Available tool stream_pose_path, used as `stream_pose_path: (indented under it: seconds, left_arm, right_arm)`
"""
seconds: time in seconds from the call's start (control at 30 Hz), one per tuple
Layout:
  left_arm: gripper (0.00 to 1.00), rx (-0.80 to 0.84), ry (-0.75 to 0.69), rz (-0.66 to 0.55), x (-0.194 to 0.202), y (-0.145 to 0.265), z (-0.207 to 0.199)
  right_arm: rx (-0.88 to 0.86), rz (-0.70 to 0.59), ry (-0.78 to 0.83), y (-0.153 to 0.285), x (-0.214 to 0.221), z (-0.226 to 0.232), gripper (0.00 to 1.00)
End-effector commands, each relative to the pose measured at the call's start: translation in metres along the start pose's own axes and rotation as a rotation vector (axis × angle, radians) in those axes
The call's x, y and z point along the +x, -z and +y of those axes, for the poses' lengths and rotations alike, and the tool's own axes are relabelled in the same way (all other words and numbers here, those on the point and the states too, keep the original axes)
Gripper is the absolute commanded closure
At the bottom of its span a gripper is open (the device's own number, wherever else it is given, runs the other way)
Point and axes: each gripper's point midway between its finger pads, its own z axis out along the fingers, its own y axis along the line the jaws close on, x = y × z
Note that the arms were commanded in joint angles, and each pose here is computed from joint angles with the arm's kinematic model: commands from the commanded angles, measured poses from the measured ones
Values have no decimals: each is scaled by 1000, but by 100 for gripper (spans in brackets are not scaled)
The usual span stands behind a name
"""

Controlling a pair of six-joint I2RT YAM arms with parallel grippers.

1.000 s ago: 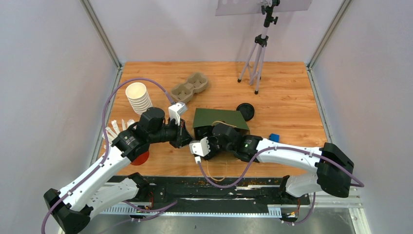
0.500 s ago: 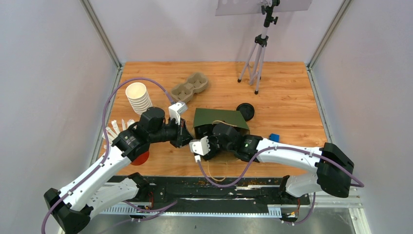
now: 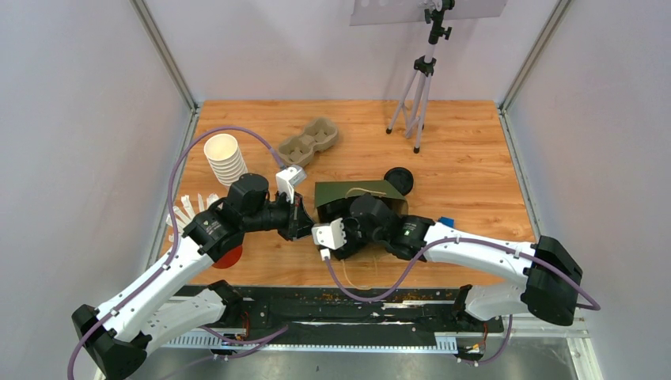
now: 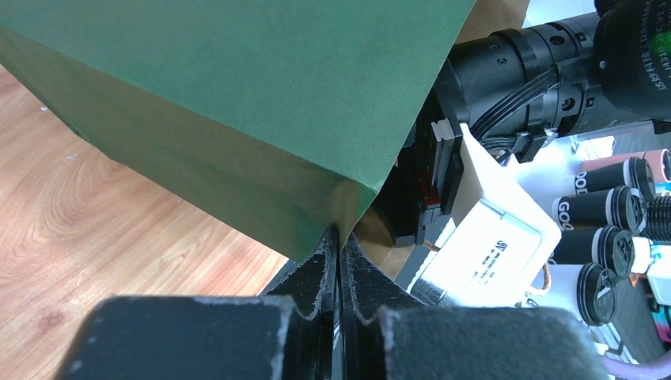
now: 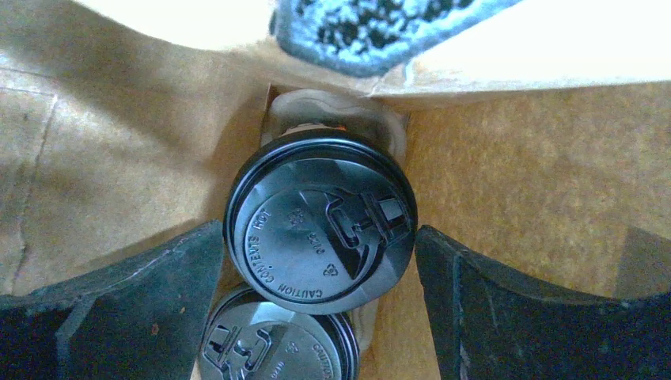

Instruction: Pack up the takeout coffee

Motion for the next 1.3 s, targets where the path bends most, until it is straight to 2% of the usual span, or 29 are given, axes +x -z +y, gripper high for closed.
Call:
stream_pose_path:
  seconds: [0.0, 0.27, 0.5, 0.6, 0.9, 1.27]
  left_arm:
    - [94, 60, -32, -69, -23, 5, -18]
    - [94, 64, -26, -68, -22, 4, -19]
    - [94, 62, -24, -65, -21, 5, -18]
    - [94, 57, -23, -61, -20, 5, -17]
    - [94, 43, -17, -54, -17, 3, -13]
    - [94, 34, -16, -53, -15, 4, -11]
  right_arm:
    - [24, -56, -24, 15, -18, -19, 10]
    - [-20, -80, -38, 3, -23, -12, 27]
    - [26, -78, -32, -5, -20, -15, 30]
    - [13, -83, -24, -5, -19, -11, 28]
    - [-40, -142, -159, 11, -25, -8, 8]
    - [-51, -151, -242, 6, -23, -7, 7]
